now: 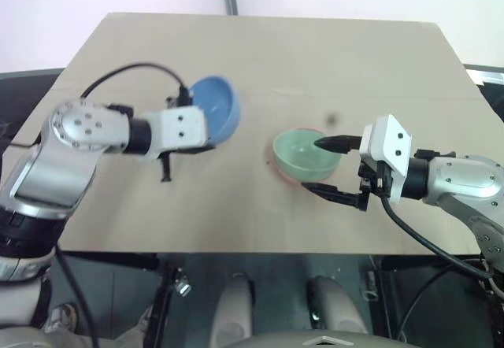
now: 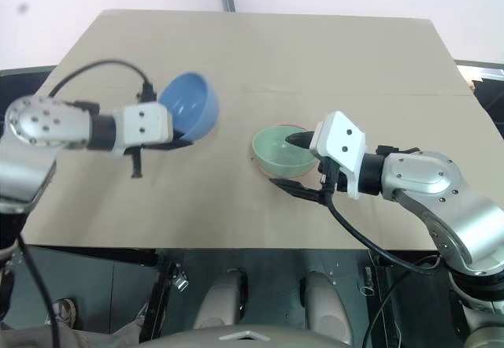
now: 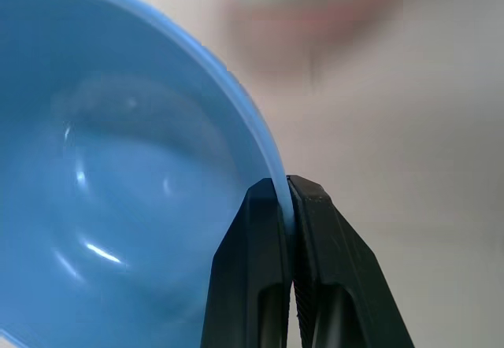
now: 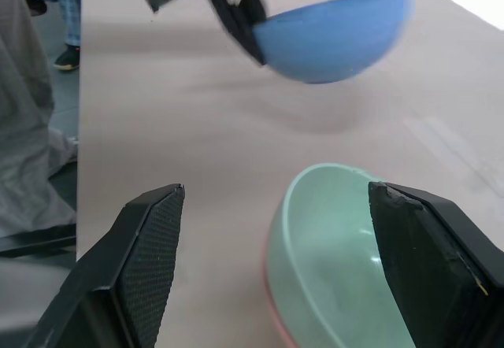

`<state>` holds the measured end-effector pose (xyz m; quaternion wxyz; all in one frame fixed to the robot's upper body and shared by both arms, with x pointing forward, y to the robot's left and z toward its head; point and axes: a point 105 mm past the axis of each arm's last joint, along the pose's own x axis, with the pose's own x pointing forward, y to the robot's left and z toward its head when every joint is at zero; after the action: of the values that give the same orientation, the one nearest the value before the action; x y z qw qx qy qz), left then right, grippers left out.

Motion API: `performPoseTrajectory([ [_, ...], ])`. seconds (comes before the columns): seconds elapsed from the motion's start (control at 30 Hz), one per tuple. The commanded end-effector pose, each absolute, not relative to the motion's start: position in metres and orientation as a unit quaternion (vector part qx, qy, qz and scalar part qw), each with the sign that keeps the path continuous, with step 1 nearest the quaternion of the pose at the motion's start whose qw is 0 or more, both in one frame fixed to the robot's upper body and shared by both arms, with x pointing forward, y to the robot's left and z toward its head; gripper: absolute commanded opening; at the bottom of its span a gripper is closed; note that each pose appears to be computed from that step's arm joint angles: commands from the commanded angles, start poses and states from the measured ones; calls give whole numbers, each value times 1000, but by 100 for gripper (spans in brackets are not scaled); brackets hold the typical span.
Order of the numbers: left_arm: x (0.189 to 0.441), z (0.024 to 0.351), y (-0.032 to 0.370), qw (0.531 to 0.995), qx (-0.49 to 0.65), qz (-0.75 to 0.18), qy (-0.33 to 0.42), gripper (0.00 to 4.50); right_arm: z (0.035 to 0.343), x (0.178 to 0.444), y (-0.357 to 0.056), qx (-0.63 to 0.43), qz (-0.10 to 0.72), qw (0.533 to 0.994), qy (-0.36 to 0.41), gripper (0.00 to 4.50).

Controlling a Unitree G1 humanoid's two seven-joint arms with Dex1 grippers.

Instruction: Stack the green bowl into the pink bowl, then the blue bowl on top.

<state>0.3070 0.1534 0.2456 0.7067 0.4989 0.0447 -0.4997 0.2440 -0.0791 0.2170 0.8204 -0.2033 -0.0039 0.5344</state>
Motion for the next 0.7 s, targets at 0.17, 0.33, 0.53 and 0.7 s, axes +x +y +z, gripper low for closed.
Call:
performPoseTrajectory([
  [0.17,306,259,86,617,467,-633,-9,17,225,233,-101,-216,474,854,-12,408],
  [0.33,301,236,68,538,474,-696,16,17,223,231,-113,-222,430,875,-1,408],
  [0.53,312,223,72,503,509,-698,32,84,221,225,-118,-224,407,885,4,408],
  [0.7,323,237,70,542,502,-674,-7,178,219,221,-120,-218,395,892,7,408],
])
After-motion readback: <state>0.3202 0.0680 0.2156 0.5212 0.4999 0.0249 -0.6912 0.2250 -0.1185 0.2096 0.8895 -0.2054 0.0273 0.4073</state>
